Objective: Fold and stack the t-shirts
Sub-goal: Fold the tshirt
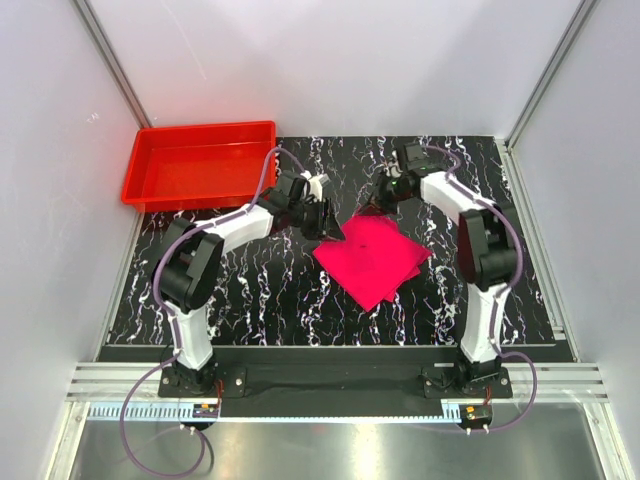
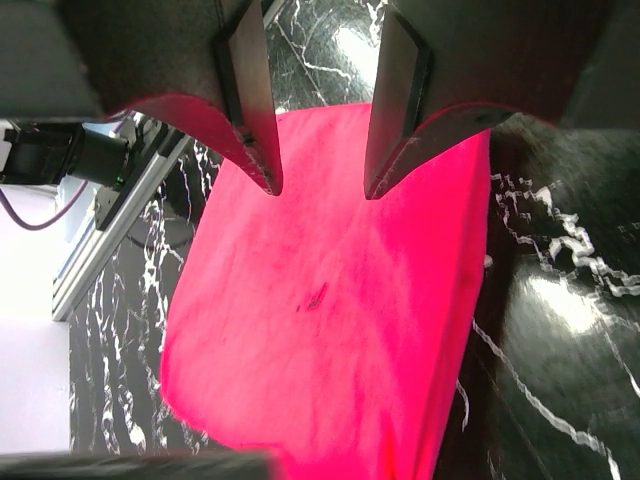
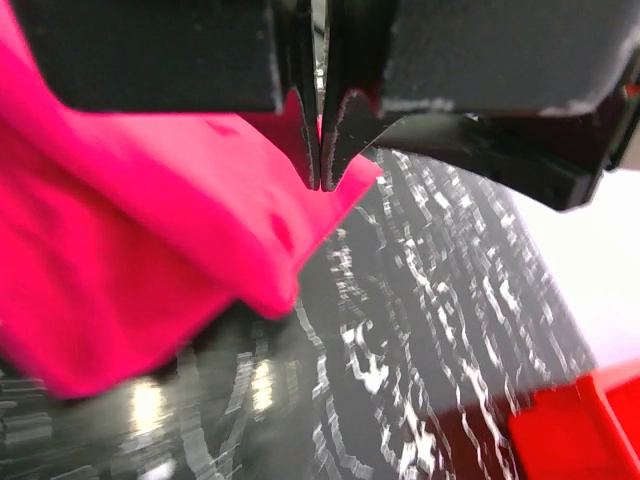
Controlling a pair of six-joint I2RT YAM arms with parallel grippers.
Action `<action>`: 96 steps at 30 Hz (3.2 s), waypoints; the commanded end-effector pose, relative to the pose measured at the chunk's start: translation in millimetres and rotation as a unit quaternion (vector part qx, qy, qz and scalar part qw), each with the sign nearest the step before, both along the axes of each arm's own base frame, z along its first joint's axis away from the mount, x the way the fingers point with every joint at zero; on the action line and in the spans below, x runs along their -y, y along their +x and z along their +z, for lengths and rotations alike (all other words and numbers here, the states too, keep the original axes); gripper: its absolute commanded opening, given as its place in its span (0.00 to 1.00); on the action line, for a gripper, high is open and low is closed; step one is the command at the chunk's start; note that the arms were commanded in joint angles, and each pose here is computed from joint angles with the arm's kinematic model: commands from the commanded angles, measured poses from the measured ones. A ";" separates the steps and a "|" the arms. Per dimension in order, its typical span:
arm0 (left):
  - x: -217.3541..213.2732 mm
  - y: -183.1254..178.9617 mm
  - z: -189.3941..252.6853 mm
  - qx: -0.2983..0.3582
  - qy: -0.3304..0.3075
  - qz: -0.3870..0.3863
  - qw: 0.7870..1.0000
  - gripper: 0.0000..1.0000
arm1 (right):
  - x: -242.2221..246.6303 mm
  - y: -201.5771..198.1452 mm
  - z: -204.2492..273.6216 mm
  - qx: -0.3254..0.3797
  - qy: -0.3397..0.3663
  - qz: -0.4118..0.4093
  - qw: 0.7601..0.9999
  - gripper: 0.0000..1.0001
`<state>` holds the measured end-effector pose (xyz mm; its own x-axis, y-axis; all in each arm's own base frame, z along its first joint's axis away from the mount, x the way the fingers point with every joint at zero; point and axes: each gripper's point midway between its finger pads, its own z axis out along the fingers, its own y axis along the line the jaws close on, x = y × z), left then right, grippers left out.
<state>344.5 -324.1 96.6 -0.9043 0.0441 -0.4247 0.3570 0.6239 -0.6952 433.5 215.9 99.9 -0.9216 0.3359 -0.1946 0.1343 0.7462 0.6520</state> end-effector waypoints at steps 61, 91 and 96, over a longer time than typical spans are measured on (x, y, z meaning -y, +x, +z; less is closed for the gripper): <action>-61.3 -58.3 66.8 0.005 -0.013 0.034 0.999 0.58 | -8.7 34.5 20.5 0.062 -0.068 0.078 0.993 0.00; -5.1 31.2 12.3 -0.032 -0.074 0.071 0.994 0.46 | 70.6 63.9 -40.8 0.065 -0.266 -0.048 0.961 0.11; -12.9 31.0 -28.6 -0.081 -0.024 0.099 0.992 0.44 | 72.3 81.2 -36.1 0.110 -0.265 -0.049 0.957 0.23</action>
